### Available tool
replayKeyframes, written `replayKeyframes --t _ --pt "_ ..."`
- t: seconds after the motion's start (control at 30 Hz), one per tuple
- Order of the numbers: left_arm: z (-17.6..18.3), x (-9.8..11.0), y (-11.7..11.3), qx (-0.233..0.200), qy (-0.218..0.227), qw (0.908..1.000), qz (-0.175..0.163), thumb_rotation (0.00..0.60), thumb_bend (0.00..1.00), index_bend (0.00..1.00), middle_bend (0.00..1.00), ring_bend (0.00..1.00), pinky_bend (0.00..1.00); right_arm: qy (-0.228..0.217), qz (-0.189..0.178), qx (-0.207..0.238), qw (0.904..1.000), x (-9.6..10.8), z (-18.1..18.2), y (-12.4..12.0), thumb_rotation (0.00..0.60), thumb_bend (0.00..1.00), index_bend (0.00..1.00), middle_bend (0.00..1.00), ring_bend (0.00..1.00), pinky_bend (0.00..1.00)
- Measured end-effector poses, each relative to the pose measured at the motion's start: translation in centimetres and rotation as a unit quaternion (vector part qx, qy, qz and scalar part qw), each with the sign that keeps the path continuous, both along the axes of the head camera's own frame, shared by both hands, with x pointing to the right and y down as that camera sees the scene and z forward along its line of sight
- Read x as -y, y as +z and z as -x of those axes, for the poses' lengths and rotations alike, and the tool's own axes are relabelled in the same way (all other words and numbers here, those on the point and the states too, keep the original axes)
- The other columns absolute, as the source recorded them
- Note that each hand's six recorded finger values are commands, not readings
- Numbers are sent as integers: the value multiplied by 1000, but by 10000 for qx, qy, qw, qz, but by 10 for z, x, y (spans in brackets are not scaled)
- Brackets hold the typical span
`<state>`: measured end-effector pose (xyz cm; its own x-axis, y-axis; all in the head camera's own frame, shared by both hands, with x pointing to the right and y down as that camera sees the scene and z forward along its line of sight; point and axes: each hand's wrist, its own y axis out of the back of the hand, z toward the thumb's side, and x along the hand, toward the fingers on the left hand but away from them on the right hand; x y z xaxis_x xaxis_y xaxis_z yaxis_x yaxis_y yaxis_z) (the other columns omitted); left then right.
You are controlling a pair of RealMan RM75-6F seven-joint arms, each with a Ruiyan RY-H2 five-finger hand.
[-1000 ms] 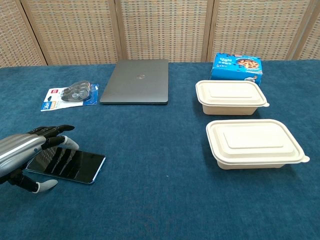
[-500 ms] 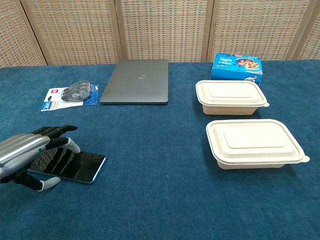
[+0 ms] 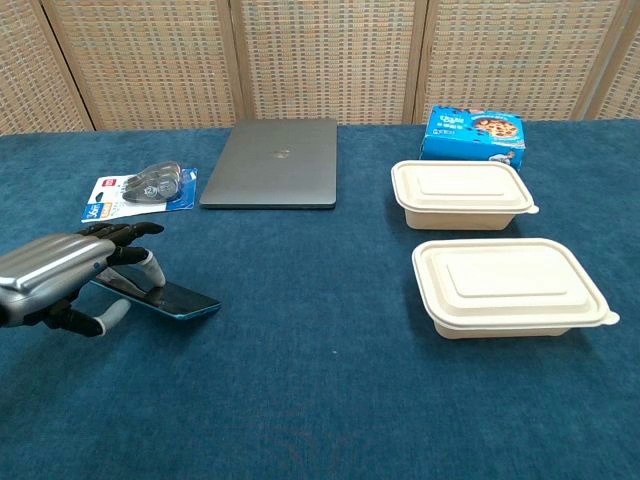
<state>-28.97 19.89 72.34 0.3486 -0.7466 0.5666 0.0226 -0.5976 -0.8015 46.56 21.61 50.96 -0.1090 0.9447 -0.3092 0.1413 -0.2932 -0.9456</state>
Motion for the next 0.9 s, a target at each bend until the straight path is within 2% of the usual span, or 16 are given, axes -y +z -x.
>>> replayKeyframes --t 0.17,0.2,0.3,0.33,0.5,0.6,0.7,0.77,0.9 --pt "-6 19 0 118 53 9999 -55 600 543 336 0 0 0 -9 37 -16 10000 0 1 2 600 2 0 0 0 0" --pt "-9 25 0 142 66 9998 -75 600 533 287 0 0 0 -11 43 -20 10000 0 1 3 600 2 0 0 0 0" --pt "-17 42 -1 228 127 9996 -143 600 470 55 0 0 0 -10 69 -38 10000 -1 1 4 600 2 0 0 0 0" --pt "-20 48 -1 252 159 9994 -166 600 455 11 0 0 0 -4 80 -45 10000 -1 0 5 600 2 0 0 0 0" --pt "-46 86 -6 358 391 9976 -439 600 430 0 0 0 0 33 127 -76 9999 0 -2 8 600 2 0 0 0 0" --pt "-59 106 -15 271 362 9970 -630 600 385 0 0 0 0 59 168 -98 9998 0 -4 11 600 2 0 0 0 0" --pt "-63 117 -24 164 271 9968 -739 600 331 0 0 0 0 68 196 -106 9997 0 -4 13 600 2 0 0 0 0" --pt "-61 120 -33 68 187 9965 -811 600 263 0 0 0 0 66 189 -99 9998 0 -4 13 600 2 0 0 0 0" --pt "-39 125 -62 -97 -97 9944 -1049 600 52 0 0 0 0 70 156 -66 9998 0 -4 10 600 2 0 0 0 0"
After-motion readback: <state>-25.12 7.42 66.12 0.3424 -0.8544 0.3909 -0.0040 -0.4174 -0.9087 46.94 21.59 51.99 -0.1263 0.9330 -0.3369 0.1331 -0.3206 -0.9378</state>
